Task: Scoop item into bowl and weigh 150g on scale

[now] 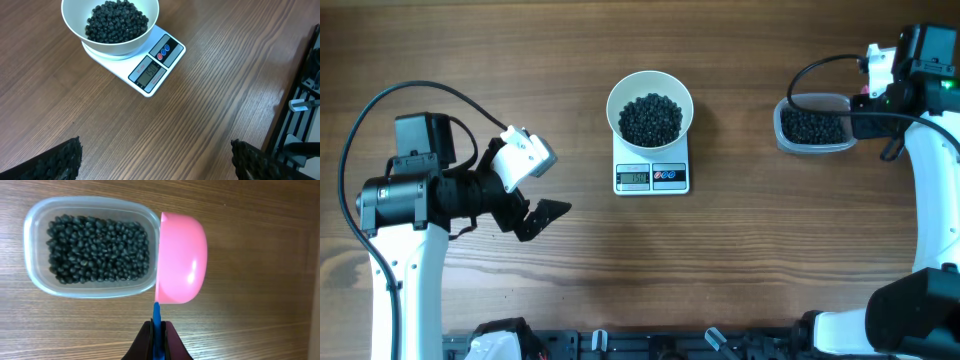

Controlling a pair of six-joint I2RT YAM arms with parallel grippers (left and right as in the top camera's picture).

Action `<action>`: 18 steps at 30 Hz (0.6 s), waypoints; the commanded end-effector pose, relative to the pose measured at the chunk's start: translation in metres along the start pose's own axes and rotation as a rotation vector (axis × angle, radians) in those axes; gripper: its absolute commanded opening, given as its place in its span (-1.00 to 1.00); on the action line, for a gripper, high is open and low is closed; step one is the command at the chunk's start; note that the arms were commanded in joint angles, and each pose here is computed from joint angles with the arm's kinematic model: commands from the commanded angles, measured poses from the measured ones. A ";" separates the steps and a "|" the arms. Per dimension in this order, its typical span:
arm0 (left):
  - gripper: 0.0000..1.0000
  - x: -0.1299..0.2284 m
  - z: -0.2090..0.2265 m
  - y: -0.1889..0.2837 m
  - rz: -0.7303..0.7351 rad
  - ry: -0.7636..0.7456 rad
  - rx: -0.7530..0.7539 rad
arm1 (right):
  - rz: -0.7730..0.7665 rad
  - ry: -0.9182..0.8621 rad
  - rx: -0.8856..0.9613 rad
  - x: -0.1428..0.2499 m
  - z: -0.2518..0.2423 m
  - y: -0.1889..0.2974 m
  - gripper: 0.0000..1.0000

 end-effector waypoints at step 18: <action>1.00 -0.003 -0.001 0.003 -0.006 -0.033 -0.012 | -0.177 -0.257 -0.658 0.039 0.039 0.119 -0.92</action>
Point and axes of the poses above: each gripper's point midway between its finger pads, its own y axis back along the fingers, its own z axis along the line the jaws close on, x = y × z, the point moved 8 cm from there along y, back along the fingers, and after that the axes turned 7 degrees about -y, right-handed, at the moved point
